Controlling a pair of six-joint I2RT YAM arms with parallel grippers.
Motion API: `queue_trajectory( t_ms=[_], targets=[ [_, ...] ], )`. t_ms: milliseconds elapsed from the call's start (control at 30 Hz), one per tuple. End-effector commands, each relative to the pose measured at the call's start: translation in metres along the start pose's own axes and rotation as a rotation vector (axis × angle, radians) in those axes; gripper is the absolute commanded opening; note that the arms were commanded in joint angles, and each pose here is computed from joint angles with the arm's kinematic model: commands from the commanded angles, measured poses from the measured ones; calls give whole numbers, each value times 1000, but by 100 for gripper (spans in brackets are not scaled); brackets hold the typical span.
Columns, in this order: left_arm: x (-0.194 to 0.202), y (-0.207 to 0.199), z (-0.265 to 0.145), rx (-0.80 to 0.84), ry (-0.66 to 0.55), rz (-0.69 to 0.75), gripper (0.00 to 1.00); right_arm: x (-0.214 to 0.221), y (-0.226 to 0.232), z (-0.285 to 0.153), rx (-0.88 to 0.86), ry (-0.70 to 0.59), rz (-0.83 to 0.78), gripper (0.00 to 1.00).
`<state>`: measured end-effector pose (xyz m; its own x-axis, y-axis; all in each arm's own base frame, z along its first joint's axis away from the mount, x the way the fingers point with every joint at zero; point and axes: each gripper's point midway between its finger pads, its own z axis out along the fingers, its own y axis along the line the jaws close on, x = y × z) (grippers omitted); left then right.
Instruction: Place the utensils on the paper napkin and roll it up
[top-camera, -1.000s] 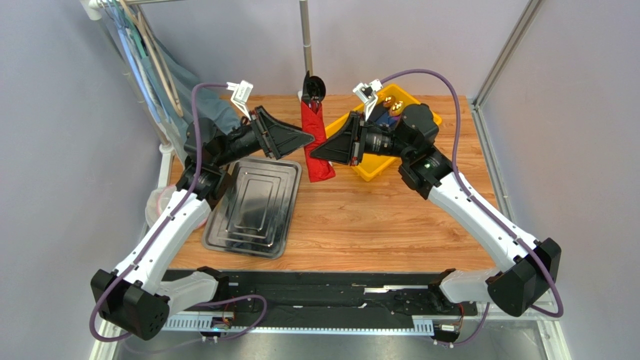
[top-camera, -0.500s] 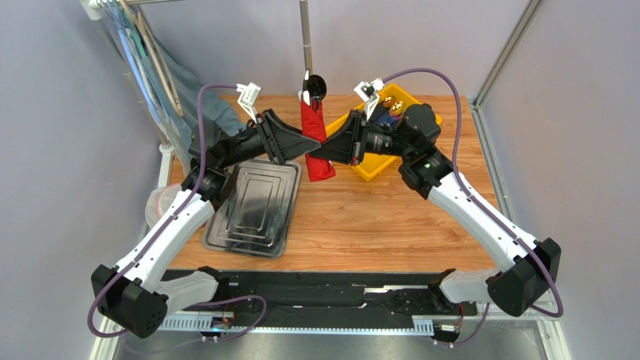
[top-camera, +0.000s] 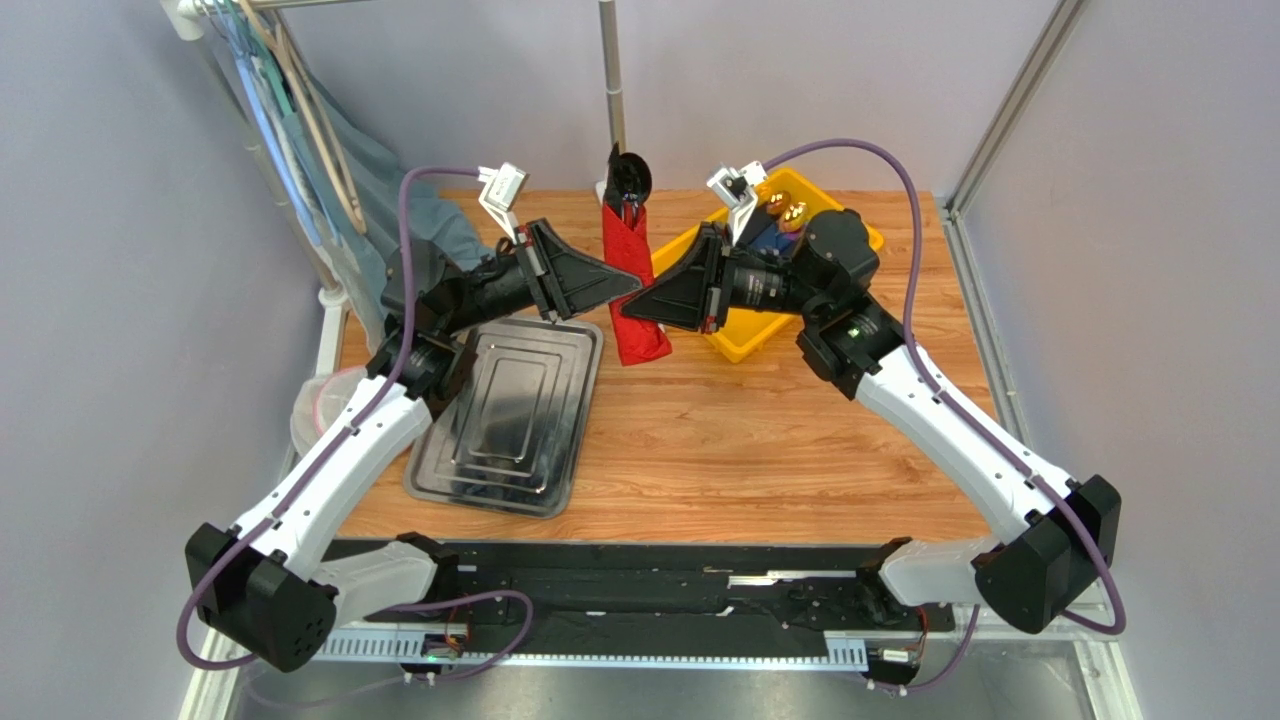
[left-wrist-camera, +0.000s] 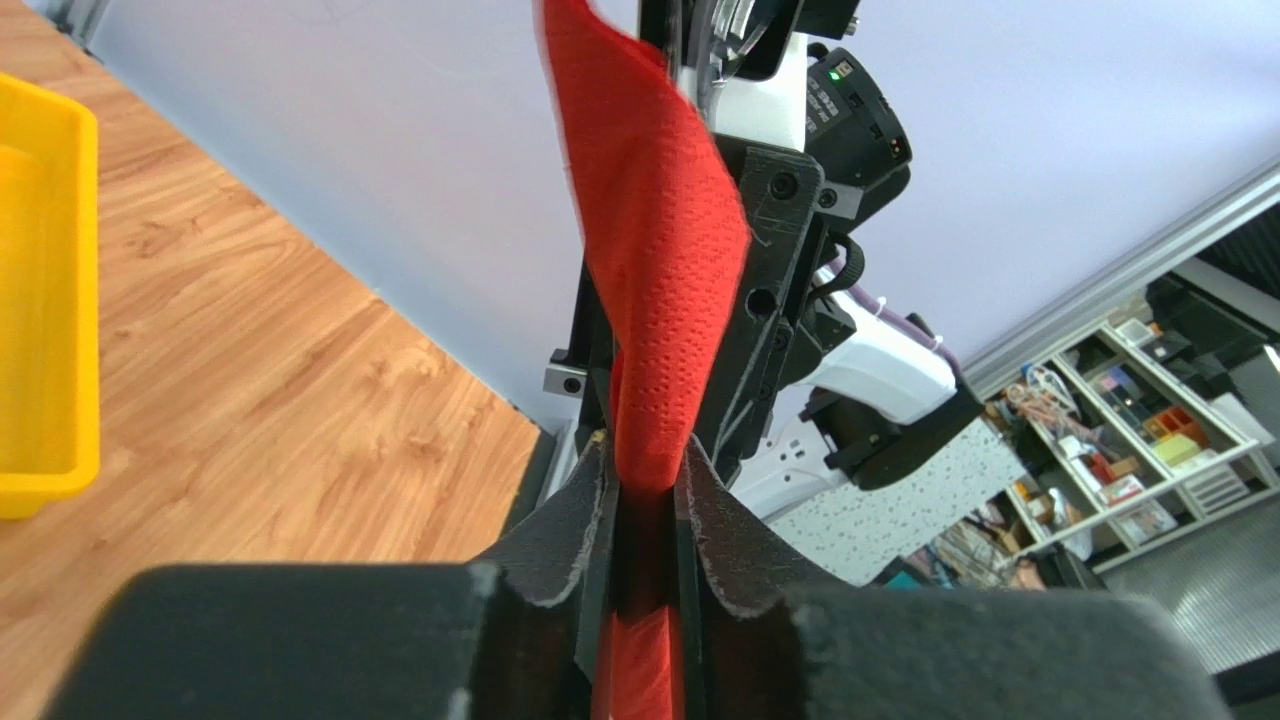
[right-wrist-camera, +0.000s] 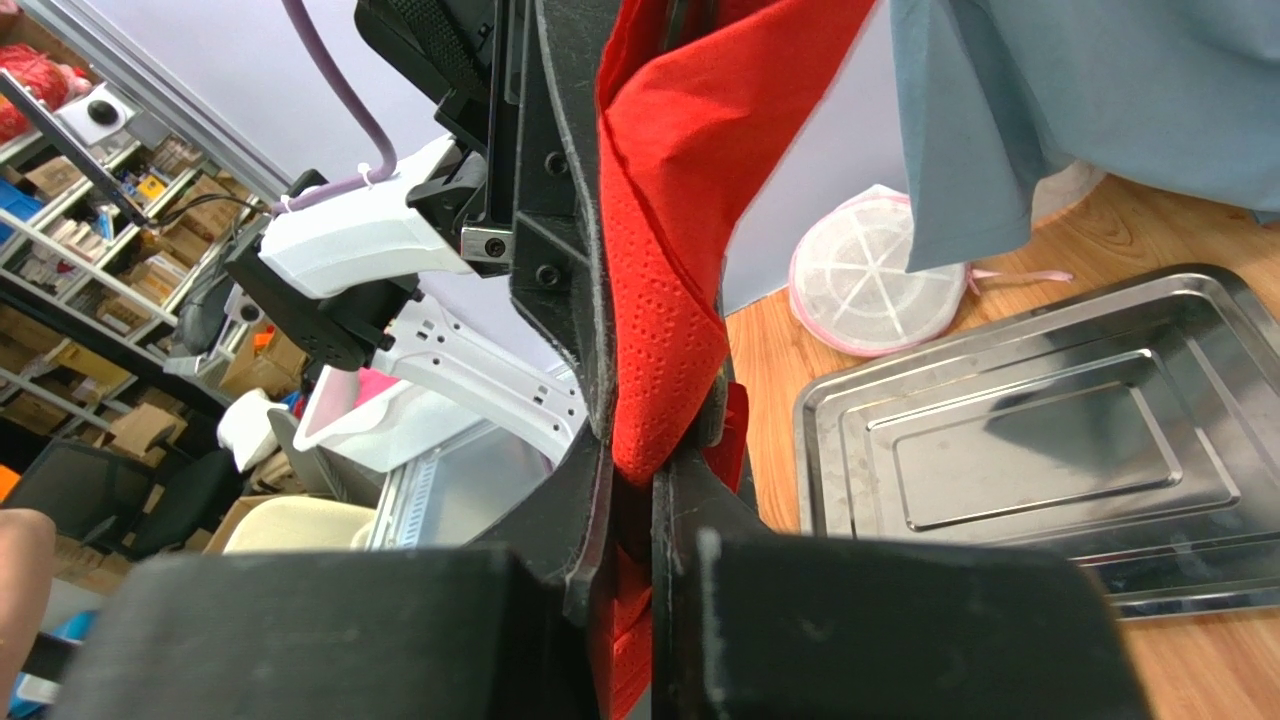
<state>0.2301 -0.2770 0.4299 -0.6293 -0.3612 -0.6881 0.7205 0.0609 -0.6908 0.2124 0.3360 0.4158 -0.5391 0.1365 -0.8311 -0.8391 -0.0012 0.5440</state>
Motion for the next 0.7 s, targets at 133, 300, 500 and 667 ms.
queue_trajectory(
  t_ms=[133, 300, 500, 667],
  targets=[
    [-11, -14, 1, 33, -22, 31, 0, -15, 18, -2, -26, -39, -115, 0],
    [-15, -19, 1, 54, -35, 73, 0, -9, 14, -2, -15, -15, -108, 0],
    [-26, -16, -2, 44, -68, 106, 0, -2, 9, -4, 12, 19, -97, 24],
    [-32, -20, -2, 50, -76, 127, 0, 5, 5, -7, 31, 40, -86, 43]
  ],
)
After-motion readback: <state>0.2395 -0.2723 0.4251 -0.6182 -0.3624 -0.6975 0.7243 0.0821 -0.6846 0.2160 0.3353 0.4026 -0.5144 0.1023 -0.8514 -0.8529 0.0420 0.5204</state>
